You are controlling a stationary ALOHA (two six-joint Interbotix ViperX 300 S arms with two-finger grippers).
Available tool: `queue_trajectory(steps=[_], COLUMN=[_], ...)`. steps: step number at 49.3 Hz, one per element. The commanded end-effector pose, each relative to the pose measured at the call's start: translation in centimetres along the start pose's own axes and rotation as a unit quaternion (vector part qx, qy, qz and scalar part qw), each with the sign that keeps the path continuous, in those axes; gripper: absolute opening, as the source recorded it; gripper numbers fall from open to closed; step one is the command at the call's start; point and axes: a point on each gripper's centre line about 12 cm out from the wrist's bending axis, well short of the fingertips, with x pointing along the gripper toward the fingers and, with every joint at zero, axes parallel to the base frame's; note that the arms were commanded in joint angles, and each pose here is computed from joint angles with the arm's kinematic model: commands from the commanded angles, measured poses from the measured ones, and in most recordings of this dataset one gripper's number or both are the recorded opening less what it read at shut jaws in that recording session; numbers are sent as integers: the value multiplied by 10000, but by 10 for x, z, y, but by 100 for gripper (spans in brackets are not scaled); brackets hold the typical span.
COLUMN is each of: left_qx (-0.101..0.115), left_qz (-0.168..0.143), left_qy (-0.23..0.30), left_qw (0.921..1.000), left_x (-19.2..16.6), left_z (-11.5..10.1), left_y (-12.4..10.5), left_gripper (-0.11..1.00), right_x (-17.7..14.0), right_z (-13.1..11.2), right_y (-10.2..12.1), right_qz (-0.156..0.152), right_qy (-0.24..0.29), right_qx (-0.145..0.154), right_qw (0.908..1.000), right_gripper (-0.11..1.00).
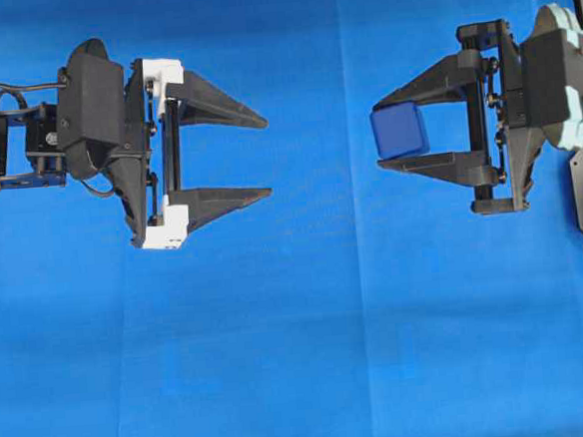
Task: Handover the blue block to the right arm after grasping it with the left arm, then place it in the designated position.
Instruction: 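Rotate and lower the cube toward the table with the right gripper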
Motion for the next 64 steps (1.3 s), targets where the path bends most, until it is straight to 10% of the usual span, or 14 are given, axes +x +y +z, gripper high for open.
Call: queue_trajectory(steps=[1, 64], left_qx=[-6, -14], left_qz=[-5, -6], left_qy=[-222, -222], left_qw=[9998, 9998], left_x=[-4, -4], left_z=[15, 15], left_y=[0, 0], left_gripper=[93, 93], right_x=[-3, 8], right_z=[10, -16], right_y=[1, 6], right_qz=[-7, -74], right_qy=[-58, 798], right_qx=[54, -1], right_qw=[10000, 9968], right_gripper=[45, 45])
